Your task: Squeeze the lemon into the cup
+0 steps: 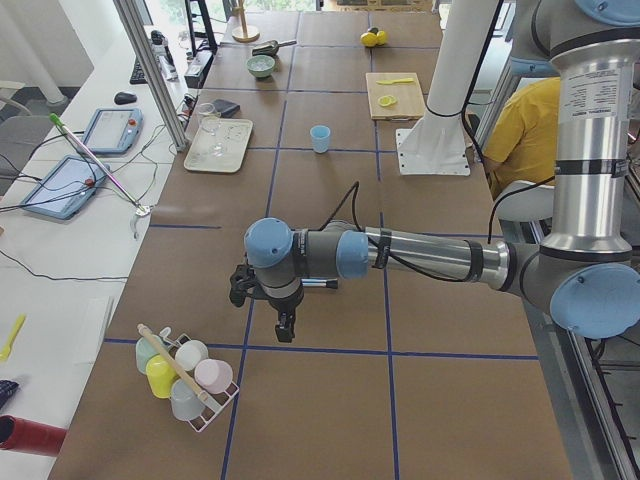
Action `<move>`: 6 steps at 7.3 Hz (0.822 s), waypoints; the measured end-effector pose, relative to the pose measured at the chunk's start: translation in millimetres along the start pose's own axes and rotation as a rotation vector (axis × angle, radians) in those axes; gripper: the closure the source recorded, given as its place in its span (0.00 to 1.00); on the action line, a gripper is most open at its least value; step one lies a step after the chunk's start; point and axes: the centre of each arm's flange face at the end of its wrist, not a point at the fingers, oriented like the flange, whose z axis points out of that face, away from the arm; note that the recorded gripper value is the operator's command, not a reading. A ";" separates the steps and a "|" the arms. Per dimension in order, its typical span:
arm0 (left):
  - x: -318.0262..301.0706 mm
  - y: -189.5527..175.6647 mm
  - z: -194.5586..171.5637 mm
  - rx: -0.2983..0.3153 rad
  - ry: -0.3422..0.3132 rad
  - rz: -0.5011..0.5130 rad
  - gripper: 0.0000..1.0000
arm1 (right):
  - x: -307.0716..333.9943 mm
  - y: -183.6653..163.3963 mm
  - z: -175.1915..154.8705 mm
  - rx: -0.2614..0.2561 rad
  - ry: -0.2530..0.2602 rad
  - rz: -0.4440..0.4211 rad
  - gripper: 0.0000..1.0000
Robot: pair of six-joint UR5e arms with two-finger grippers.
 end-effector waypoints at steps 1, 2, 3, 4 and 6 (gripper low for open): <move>-1.6 1.1 1.2 -0.011 0.000 -0.012 0.00 | -0.1 -0.6 -0.2 0.000 0.000 0.000 0.00; -3.5 2.1 2.8 -0.016 0.001 -0.006 0.00 | -0.8 -1.8 -1.2 0.001 0.001 -0.001 0.00; -5.1 2.8 4.2 -0.020 0.001 0.011 0.00 | -3.6 -3.8 -4.1 0.006 0.003 -0.006 0.00; -6.9 3.6 6.0 -0.023 0.002 0.023 0.00 | -8.7 -5.8 -6.4 0.008 0.005 -0.008 0.00; -8.1 4.7 6.6 -0.019 0.002 0.039 0.00 | -21.0 -11.0 -1.6 -0.003 0.004 0.010 0.00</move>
